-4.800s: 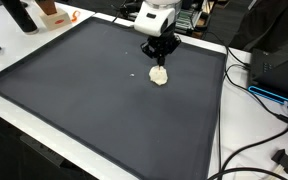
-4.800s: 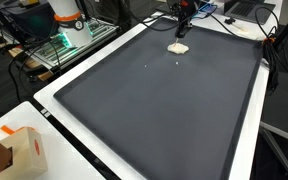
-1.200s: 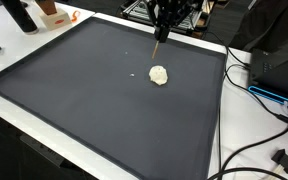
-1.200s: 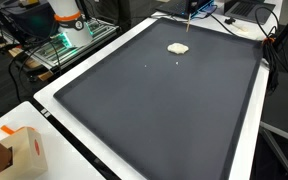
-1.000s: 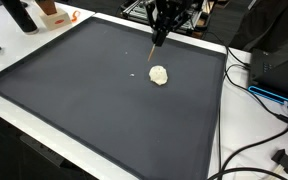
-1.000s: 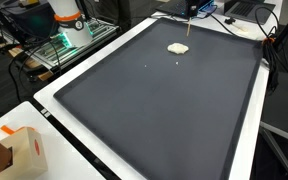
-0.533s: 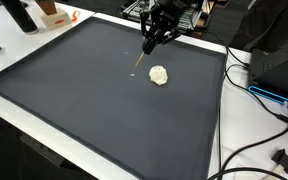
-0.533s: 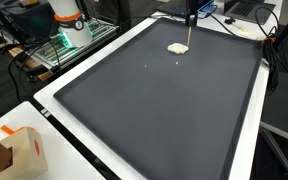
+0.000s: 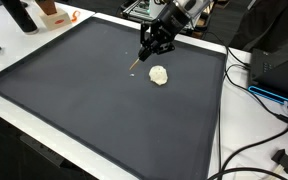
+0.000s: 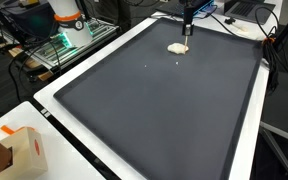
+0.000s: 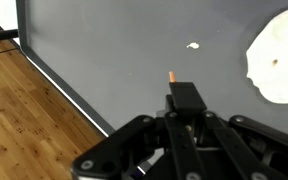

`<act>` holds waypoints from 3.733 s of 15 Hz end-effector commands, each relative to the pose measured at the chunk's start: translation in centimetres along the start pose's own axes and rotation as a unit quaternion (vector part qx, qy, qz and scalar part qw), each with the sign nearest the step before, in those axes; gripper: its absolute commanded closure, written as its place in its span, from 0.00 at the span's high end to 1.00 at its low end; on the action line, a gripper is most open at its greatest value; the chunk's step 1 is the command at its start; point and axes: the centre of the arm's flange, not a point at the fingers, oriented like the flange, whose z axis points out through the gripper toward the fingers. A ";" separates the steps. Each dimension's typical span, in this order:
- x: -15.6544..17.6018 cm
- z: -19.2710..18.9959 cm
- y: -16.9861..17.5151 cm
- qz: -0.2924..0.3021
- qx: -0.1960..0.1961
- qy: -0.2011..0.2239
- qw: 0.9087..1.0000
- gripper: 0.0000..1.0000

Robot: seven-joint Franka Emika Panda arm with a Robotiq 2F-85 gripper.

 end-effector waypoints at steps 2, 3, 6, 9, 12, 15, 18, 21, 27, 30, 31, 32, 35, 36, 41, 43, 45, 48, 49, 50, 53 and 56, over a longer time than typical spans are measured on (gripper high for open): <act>-0.3 1.1 -2.1 0.012 -0.052 -0.011 0.999 0.03; -0.3 1.3 -2.3 0.013 -0.058 -0.013 0.998 0.03; -0.4 1.7 -3.3 0.012 -0.074 -0.007 0.997 0.03; -0.4 2.0 -4.3 0.007 -0.086 -0.001 0.996 0.03; -0.5 2.3 -5.2 0.000 -0.092 0.005 0.996 0.03; -0.6 2.5 -6.0 -0.006 -0.096 0.007 0.995 0.03; -0.7 2.8 -6.6 -0.009 -0.099 0.008 0.995 0.03; -0.7 3.0 -7.1 -0.012 -0.098 0.007 0.995 0.03; -0.3 3.1 -7.0 -0.018 -0.086 0.006 0.996 0.03; -0.3 2.9 -7.0 -0.022 -0.079 0.006 0.997 0.03; -0.2 2.8 -6.9 -0.023 -0.078 0.007 0.997 0.03; -0.2 2.6 -6.8 -0.024 -0.077 0.007 0.997 0.03; -0.1 2.1 -6.4 -0.025 -0.069 0.009 0.997 0.03; -0.1 2.0 -6.2 -0.025 -0.067 0.010 0.997 0.03; 0.0 0.9 -5.1 -0.032 -0.059 0.017 0.998 0.03; 0.2 0.2 -4.4 -0.039 -0.057 0.020 0.997 0.03; 0.4 -0.7 -3.4 -0.042 -0.050 0.025 0.998 0.03; 0.6 -2.1 -1.9 -0.043 -0.031 0.032 0.998 0.03; 0.7 -2.5 -1.4 -0.043 -0.024 0.033 0.998 0.03; 0.7 -3.0 -0.8 -0.044 -0.011 0.033 0.998 0.03; 0.9 -4.5 0.9 -0.046 0.028 0.037 0.998 0.03; 0.9 -5.7 2.6 -0.047 0.067 0.036 0.996 0.03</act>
